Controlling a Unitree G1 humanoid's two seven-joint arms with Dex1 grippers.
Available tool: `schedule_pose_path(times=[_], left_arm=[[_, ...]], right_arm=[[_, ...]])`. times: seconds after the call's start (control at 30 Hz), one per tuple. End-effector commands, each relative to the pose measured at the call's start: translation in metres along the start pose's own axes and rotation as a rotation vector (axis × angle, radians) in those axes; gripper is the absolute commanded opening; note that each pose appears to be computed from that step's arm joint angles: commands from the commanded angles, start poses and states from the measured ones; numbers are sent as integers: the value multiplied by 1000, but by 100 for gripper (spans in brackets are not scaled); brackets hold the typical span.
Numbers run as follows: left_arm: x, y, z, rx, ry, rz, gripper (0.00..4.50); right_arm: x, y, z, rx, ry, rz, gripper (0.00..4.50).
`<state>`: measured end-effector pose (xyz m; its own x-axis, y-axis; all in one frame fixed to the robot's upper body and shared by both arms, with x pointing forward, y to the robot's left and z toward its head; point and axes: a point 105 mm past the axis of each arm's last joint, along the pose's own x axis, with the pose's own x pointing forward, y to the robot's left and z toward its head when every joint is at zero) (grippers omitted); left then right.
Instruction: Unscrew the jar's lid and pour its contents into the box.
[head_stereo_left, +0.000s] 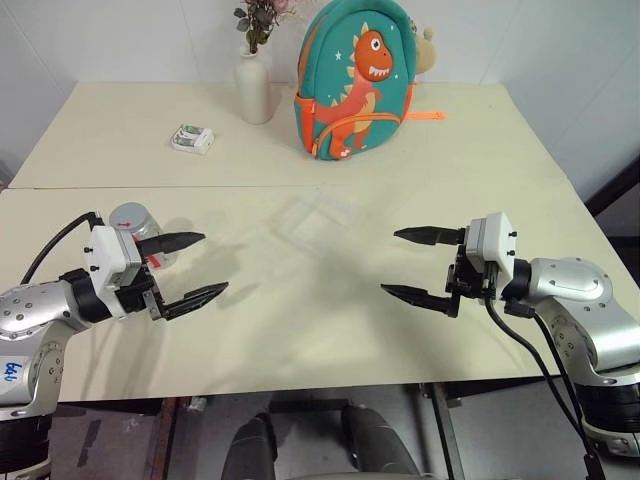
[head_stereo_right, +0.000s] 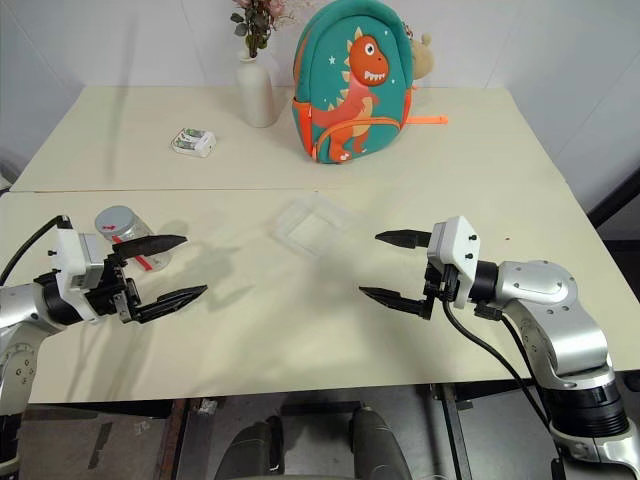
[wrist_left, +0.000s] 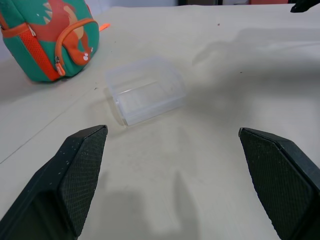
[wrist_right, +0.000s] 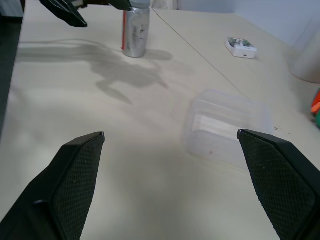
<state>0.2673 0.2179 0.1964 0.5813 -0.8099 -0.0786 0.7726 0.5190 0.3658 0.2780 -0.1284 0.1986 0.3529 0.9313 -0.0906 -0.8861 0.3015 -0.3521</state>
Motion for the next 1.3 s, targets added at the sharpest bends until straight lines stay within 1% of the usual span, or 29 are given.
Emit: schedule_pose_path(times=[0.03,0.17,0.3,0.47,0.5,0.53,0.6,0.63,0.67,0.73,0.77,0.83,0.87,0.93,1.0,1.1,1.17,1.3], left_arm=[[-2,2,7,35,-17,11,449],[-5,1,3,22,-14,36,449],[-11,2,-4,12,-13,141,449],[-32,1,-21,-31,-30,416,449],[-37,0,-23,-47,-39,485,449],[-37,-6,-24,-97,-71,519,449],[-37,-15,-28,-90,-55,589,449],[-38,-14,-30,-76,-41,646,449],[-46,-6,-33,-74,-35,788,449],[-56,3,-37,-75,-20,961,449],[-56,5,-38,-93,-26,1013,449],[-48,8,-41,-77,18,1062,449],[-46,11,-41,-81,11,1098,449],[-49,19,-45,-94,37,1174,449],[-51,23,-48,-95,59,1218,449],[-40,36,-49,-106,41,1179,449],[-41,47,-52,-82,65,1188,449],[-37,58,-58,-113,57,1185,449]], right_arm=[[-1,3,9,-17,-24,20,450],[2,2,10,-23,-32,19,450],[7,2,14,-31,-54,35,450],[18,3,19,-40,-92,67,450],[21,3,20,-41,-101,72,450],[23,3,22,-44,-108,77,450],[26,1,22,-48,-116,80,450],[27,0,23,-50,-119,81,450],[28,-2,24,-53,-123,83,450],[30,-5,25,-58,-128,86,450],[31,-7,26,-60,-131,87,450],[32,-8,28,-68,-134,95,450],[33,-8,28,-70,-135,98,450],[35,-7,29,-74,-138,104,450],[36,-7,30,-77,-141,108,450],[38,-5,34,-88,-147,110,450],[38,-4,36,-91,-150,109,450],[37,-3,37,-95,-149,98,450]])
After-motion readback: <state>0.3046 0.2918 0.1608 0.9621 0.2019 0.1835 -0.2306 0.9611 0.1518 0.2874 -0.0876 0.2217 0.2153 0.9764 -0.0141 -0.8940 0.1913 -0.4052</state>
